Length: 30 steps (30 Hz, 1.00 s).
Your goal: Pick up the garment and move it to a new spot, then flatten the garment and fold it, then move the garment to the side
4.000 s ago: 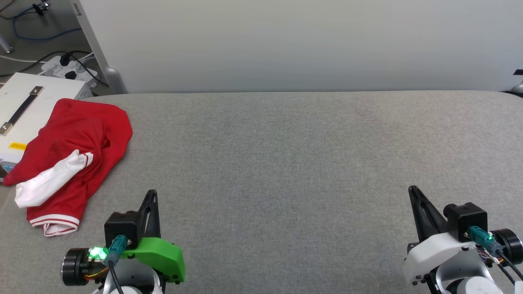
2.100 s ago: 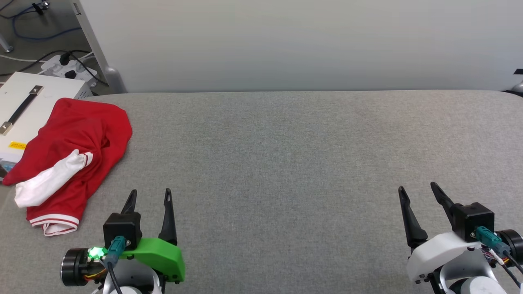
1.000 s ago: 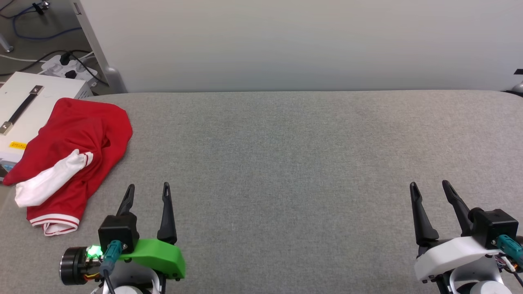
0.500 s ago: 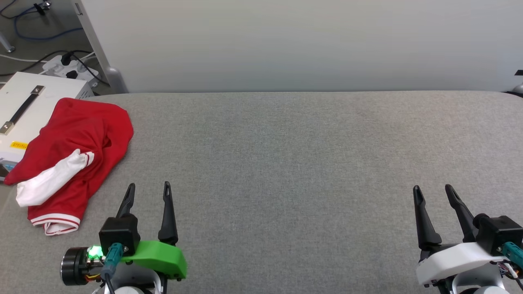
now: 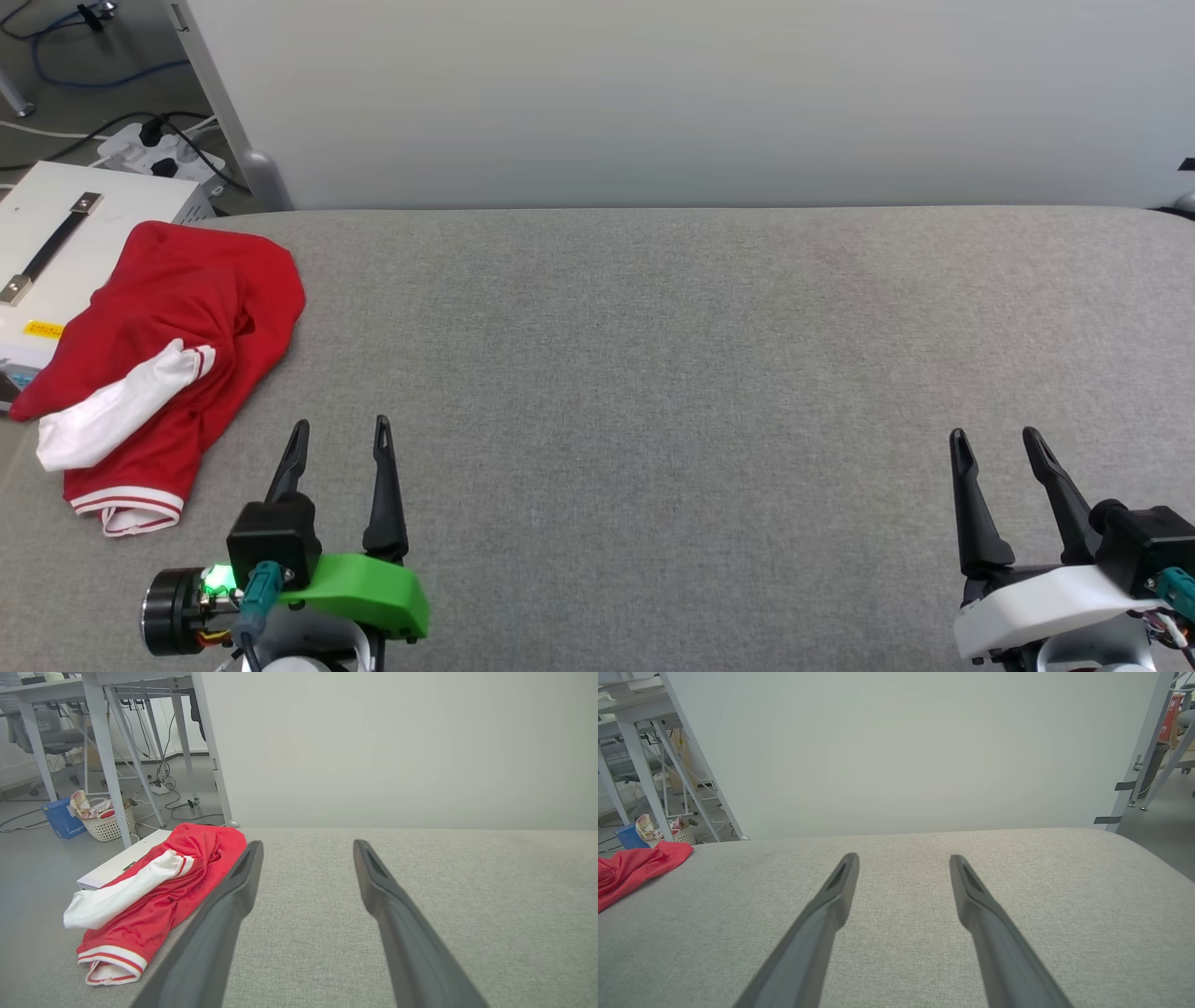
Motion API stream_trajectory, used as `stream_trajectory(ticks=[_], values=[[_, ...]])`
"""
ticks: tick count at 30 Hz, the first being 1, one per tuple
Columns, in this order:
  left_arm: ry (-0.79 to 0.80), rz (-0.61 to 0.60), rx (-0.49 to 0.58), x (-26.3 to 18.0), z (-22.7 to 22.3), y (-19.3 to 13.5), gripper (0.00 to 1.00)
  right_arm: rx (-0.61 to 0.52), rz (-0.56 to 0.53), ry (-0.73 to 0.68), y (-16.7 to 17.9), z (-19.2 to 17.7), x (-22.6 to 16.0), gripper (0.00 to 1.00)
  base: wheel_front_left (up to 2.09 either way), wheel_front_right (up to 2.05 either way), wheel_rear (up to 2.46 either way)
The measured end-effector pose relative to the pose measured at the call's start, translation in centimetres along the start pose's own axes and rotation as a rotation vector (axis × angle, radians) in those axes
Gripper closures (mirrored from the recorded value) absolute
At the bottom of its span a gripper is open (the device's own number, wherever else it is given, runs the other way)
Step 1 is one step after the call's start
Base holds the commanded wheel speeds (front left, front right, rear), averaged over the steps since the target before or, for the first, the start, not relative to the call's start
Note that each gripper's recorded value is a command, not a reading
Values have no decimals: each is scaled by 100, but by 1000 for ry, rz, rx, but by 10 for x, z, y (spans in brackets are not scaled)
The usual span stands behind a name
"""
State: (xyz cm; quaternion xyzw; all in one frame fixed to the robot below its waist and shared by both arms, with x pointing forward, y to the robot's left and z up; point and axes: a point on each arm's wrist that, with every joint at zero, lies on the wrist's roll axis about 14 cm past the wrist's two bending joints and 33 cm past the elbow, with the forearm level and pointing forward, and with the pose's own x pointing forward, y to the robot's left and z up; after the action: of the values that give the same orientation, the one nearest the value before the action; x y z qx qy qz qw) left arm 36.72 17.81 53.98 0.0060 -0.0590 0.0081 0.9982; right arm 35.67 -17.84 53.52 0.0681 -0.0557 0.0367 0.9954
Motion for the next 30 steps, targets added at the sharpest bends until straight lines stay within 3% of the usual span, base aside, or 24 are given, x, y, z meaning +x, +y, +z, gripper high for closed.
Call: stream_trajectory(ticks=[30], values=[[-36,21,-5,-4,0,5,0,33,27,-25,10,-3,-4,0,0,0,0]])
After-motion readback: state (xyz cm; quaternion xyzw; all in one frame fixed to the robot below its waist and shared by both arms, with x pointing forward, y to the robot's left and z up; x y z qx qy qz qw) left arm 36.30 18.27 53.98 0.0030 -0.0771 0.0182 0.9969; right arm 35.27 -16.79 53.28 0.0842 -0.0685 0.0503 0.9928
